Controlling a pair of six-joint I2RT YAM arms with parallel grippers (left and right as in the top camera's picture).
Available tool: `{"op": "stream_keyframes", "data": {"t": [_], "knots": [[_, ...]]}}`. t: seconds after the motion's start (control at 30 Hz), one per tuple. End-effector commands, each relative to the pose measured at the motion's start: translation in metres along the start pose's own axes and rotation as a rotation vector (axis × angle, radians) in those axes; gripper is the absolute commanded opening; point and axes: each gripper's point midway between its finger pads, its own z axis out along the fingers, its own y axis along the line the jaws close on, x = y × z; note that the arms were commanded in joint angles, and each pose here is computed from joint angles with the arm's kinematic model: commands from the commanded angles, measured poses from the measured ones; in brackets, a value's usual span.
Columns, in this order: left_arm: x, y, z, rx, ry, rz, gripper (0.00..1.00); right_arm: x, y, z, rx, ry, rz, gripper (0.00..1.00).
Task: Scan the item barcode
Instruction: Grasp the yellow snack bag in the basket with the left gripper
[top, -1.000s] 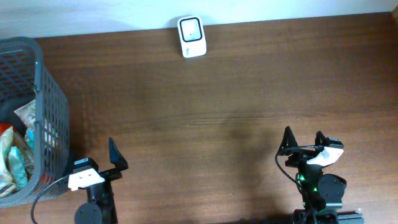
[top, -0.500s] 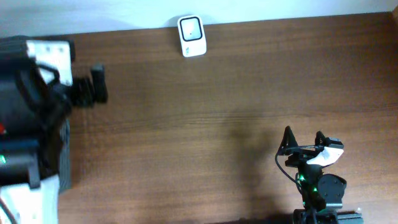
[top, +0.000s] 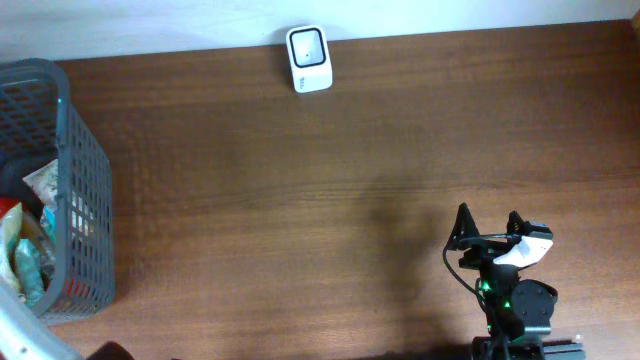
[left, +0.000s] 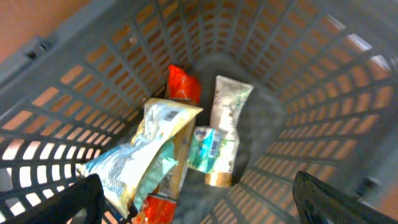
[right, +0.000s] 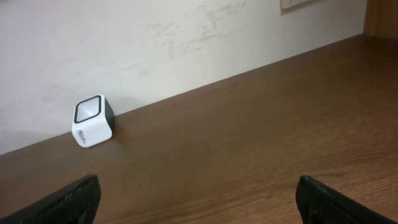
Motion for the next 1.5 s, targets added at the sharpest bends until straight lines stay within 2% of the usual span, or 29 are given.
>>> {"op": "stream_keyframes", "data": {"t": [0.0, 0.1, 0.2, 0.3, 0.33, 0.43, 0.57, 0.7, 0.77, 0.83, 0.9, 1.03, 1.1, 1.17, 1.2, 1.3, 1.37, 1.4, 1.43, 1.47], "knots": [[0.026, 0.019, 0.043, -0.151, 0.135, -0.027, 0.95, 0.003, -0.001, 0.000, 0.005, 0.003, -0.003, 0.98], [0.050, 0.028, 0.082, -0.214, 0.190, 0.039, 0.95, 0.003, -0.001, 0.000, 0.005, 0.003, -0.003, 0.99], [0.053, 0.048, 0.117, -0.223, 0.187, 0.161, 0.90, 0.003, -0.001, 0.000, 0.005, 0.003, -0.003, 0.99], [0.065, 0.085, 0.149, -0.276, 0.249, 0.118, 0.84, 0.003, -0.001, 0.000, 0.005, 0.003, -0.003, 0.99], [0.070, 0.089, 0.160, -0.271, 0.281, 0.152, 0.84, 0.003, -0.001, 0.000, 0.005, 0.003, -0.003, 0.99], [0.087, 0.078, 0.195, -0.192, 0.363, 0.260, 0.74, 0.003, -0.001, 0.000, 0.005, 0.003, -0.003, 0.99], [0.105, 0.076, 0.226, -0.178, 0.431, 0.291, 0.73, 0.003, -0.001, 0.000, 0.005, 0.003, -0.003, 0.99], [0.085, 0.060, 0.218, -0.106, 0.375, 0.275, 0.75, 0.003, -0.001, 0.000, 0.005, 0.003, -0.003, 0.98], [0.062, 0.039, 0.197, 0.004, 0.314, 0.291, 0.80, 0.003, -0.001, 0.000, 0.005, 0.003, -0.003, 0.98], [0.060, 0.030, 0.187, 0.064, 0.304, 0.322, 0.82, 0.003, -0.001, 0.000, 0.005, 0.003, -0.003, 0.98], [0.078, 0.037, 0.191, 0.047, 0.363, 0.335, 0.86, 0.003, -0.001, 0.000, 0.005, 0.003, -0.003, 0.98], [0.128, 0.061, 0.209, -0.037, 0.486, 0.321, 0.84, 0.003, -0.001, 0.000, 0.005, 0.003, -0.003, 0.98], [0.137, 0.080, 0.213, -0.109, 0.506, 0.267, 0.68, 0.003, -0.001, 0.000, 0.005, 0.003, -0.003, 0.99], [0.124, 0.087, 0.209, -0.120, 0.480, 0.246, 0.06, 0.003, -0.001, 0.000, 0.005, 0.003, -0.003, 0.99], [0.113, 0.086, 0.204, -0.121, 0.459, 0.245, 0.00, 0.003, -0.001, 0.000, 0.005, 0.003, -0.003, 0.98], [0.056, 0.081, 0.168, -0.134, 0.330, 0.163, 0.00, 0.003, -0.001, 0.000, 0.005, 0.003, -0.003, 0.99], [-0.005, 0.054, 0.109, -0.061, 0.152, 0.173, 0.00, 0.003, -0.001, 0.000, 0.005, 0.003, -0.003, 0.98], [-0.023, 0.041, 0.085, -0.028, 0.084, 0.179, 0.00, 0.003, -0.001, 0.000, 0.005, 0.003, -0.003, 0.99], [-0.052, 0.016, 0.037, 0.016, -0.058, 0.207, 0.00, 0.003, -0.001, 0.000, 0.005, 0.003, -0.003, 0.99], [-0.067, -0.003, 0.003, 0.052, -0.156, 0.231, 0.00, 0.003, -0.001, 0.000, 0.005, 0.003, -0.003, 0.99]]}}
